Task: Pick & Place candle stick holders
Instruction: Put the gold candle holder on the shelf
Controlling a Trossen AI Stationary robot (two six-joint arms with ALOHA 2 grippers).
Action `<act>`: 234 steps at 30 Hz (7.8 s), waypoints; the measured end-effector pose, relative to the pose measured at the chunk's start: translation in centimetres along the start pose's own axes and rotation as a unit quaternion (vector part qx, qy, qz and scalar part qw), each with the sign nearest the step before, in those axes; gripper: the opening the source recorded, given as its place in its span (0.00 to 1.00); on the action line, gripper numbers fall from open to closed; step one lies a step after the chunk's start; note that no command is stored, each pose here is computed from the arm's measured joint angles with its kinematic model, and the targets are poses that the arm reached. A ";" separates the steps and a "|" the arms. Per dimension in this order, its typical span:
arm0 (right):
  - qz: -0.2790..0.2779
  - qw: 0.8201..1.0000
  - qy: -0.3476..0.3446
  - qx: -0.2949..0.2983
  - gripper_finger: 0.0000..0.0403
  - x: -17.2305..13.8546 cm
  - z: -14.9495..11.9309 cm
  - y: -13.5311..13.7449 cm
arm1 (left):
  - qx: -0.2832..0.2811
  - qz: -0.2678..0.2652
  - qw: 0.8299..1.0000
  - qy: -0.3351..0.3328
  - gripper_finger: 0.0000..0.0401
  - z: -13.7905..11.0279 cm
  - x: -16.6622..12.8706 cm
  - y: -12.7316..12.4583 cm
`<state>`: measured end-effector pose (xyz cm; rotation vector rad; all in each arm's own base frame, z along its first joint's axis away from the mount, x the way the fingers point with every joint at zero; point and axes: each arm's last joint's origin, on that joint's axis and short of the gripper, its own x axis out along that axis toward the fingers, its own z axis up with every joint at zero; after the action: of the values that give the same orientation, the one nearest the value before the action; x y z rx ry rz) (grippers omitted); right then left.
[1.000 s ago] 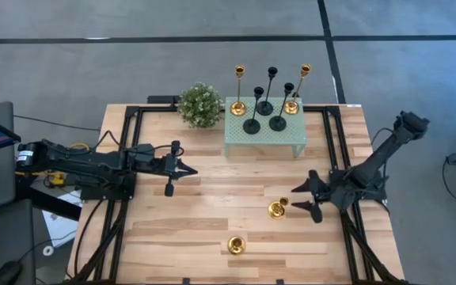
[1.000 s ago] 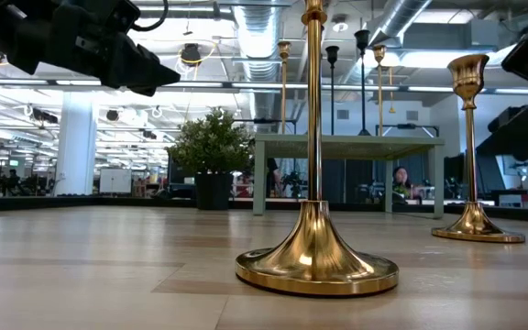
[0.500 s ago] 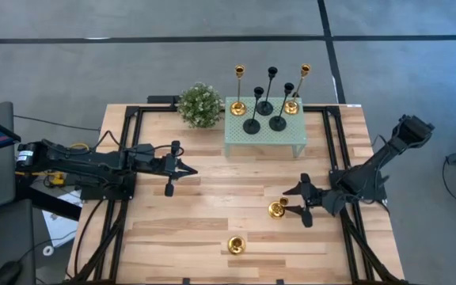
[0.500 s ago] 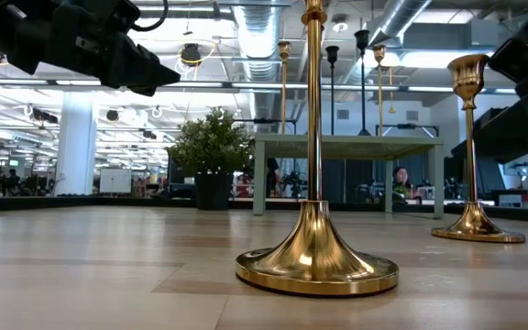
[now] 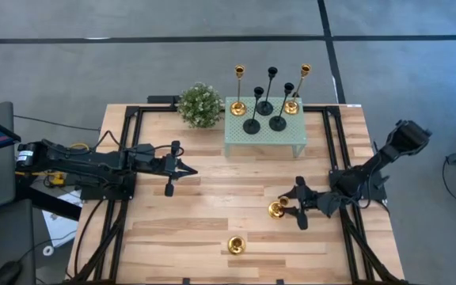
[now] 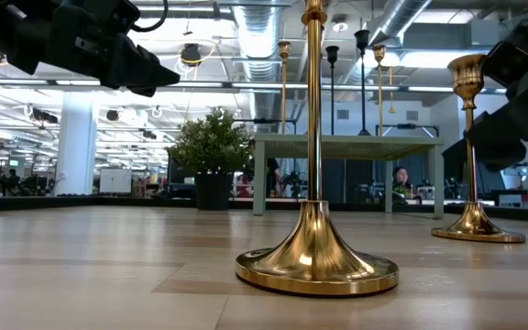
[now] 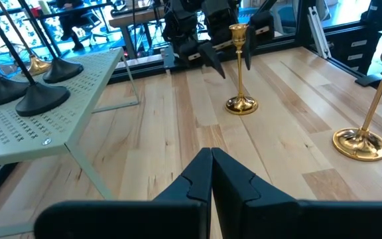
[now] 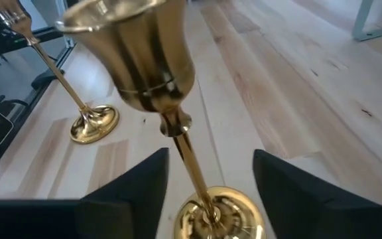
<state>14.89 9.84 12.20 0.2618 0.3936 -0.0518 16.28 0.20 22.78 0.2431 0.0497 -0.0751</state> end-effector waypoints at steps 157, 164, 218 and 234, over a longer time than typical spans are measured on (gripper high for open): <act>-0.240 0.970 -0.045 0.016 0.24 -4.6 9.0 -0.9 | 0.006 -0.089 0.996 -0.012 0.02 -1.9 4.5 -2.5; -0.251 0.966 -0.069 -0.005 0.24 -3.8 6.8 -0.1 | -0.005 -0.157 0.988 -0.012 0.02 -3.5 6.0 -3.3; -0.238 0.964 -0.117 0.004 0.24 -3.7 6.5 1.6 | -0.003 -0.317 0.947 -0.052 0.54 -2.2 18.2 -12.3; -0.237 0.964 -0.118 0.005 0.24 -3.7 6.5 1.6 | -0.013 -0.317 0.946 -0.060 0.49 -1.6 19.7 -14.0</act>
<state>14.02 9.68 19.81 0.1636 0.2117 -0.5517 34.68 -14.28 16.73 0.1887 0.0066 -0.7306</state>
